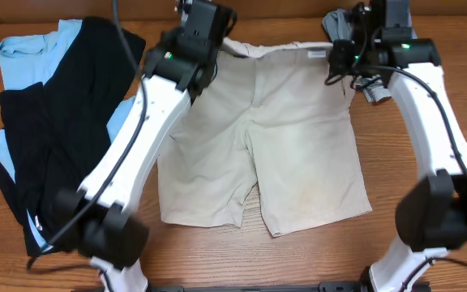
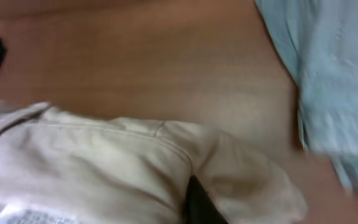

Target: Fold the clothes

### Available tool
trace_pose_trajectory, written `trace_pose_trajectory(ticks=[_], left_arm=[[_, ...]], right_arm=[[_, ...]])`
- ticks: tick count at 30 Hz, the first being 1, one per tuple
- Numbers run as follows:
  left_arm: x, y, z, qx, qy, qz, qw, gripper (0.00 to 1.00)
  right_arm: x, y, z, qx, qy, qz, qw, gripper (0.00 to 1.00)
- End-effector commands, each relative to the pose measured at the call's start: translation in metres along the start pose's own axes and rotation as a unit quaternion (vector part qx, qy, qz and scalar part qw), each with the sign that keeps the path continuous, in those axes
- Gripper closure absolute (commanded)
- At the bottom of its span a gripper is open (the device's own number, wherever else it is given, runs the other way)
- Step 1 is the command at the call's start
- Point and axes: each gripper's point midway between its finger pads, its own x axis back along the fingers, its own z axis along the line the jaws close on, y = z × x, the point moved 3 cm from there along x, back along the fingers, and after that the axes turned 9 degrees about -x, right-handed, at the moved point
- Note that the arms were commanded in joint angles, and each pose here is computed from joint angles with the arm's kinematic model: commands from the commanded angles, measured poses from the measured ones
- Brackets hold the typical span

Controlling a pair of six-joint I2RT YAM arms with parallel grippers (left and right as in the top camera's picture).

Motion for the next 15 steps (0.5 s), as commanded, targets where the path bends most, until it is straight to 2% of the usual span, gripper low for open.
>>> trace_pose_trajectory(ticks=[1, 2, 3, 5, 9, 15], left_arm=[[-0.037, 0.006, -0.01, 0.01, -0.029, -0.014, 0.999, 0.0], [-0.041, 0.008, -0.012, 0.009, -0.041, -0.019, 0.999, 0.0], [-0.042, 0.01, -0.013, 0.012, -0.053, -0.022, 0.998, 0.0], [-0.033, 0.015, -0.009, 0.016, -0.072, -0.026, 0.997, 0.0], [0.002, 0.026, 0.008, 0.015, -0.097, -0.021, 0.995, 0.0], [0.075, 0.019, 0.042, 0.001, -0.117, 0.011, 0.993, 0.0]], right_arm=[[-0.004, 0.015, 0.012, 0.022, 0.047, -0.026, 0.998, 0.59], [-0.004, 0.017, 0.013, 0.024, 0.05, -0.032, 0.998, 0.34], [-0.003, 0.019, 0.013, 0.026, 0.051, -0.036, 0.998, 0.19], [0.006, 0.023, 0.018, 0.026, 0.057, -0.04, 0.997, 0.07], [0.03, 0.015, 0.026, 0.016, 0.064, -0.021, 0.998, 0.0], [0.041, -0.052, 0.052, -0.021, 0.125, 0.129, 0.984, 0.0]])
